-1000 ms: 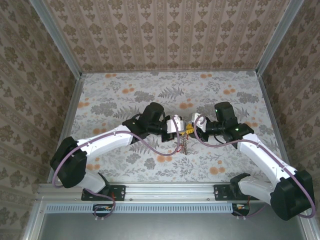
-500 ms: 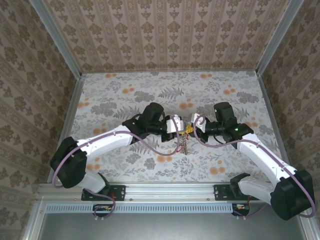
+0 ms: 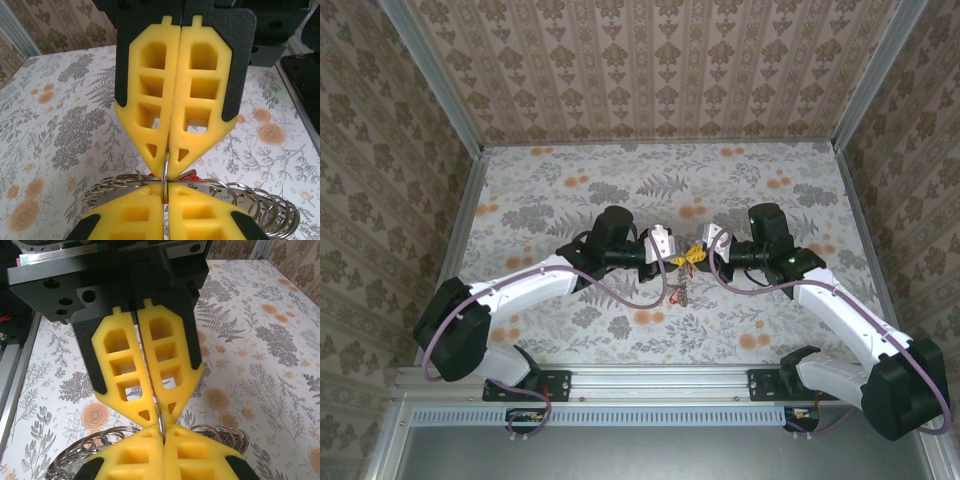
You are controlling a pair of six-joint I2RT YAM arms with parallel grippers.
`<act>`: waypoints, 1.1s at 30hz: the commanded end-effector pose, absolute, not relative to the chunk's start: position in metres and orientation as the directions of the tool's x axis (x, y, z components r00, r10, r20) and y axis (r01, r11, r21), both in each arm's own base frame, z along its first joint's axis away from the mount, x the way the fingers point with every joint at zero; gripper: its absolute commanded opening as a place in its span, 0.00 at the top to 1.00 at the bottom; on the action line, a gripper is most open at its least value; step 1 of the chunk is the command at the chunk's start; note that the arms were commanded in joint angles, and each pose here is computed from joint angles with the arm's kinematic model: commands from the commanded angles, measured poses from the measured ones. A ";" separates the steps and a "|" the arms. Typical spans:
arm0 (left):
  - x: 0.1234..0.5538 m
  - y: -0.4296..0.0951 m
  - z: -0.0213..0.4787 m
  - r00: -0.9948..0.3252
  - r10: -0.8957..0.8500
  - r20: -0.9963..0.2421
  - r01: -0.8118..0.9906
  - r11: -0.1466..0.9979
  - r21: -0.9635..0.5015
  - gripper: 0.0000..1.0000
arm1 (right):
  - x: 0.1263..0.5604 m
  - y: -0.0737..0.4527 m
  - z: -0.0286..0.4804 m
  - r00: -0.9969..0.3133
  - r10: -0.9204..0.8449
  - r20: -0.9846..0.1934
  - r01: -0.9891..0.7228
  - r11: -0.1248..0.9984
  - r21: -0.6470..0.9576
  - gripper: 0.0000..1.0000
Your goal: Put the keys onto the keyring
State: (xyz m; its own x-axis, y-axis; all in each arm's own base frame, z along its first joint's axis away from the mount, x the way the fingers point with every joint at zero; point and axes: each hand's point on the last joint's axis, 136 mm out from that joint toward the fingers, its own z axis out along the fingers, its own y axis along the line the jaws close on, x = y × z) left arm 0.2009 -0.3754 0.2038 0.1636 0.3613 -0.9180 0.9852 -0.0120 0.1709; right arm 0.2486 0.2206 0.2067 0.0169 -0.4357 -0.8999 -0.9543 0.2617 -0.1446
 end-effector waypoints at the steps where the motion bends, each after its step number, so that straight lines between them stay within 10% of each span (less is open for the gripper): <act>1: 0.193 -0.374 0.228 0.186 0.274 -0.944 0.982 -0.035 0.184 1.00 | 0.244 0.226 0.213 0.035 -0.401 -0.915 -0.962 0.236 -0.140 1.00; 33: 0.232 -0.278 0.241 0.139 0.444 -0.885 0.965 0.138 0.221 1.00 | 0.270 0.218 0.237 0.093 -0.376 -0.922 -0.832 0.479 -0.280 0.58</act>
State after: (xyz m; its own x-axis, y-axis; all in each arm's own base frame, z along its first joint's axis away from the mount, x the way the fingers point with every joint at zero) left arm 0.2391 -0.2900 0.2309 0.1079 0.4273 -0.8977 0.9653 0.1708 0.1974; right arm 0.2625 0.2244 0.2299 0.0800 -0.3825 -0.9205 -0.8741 0.4169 -0.2492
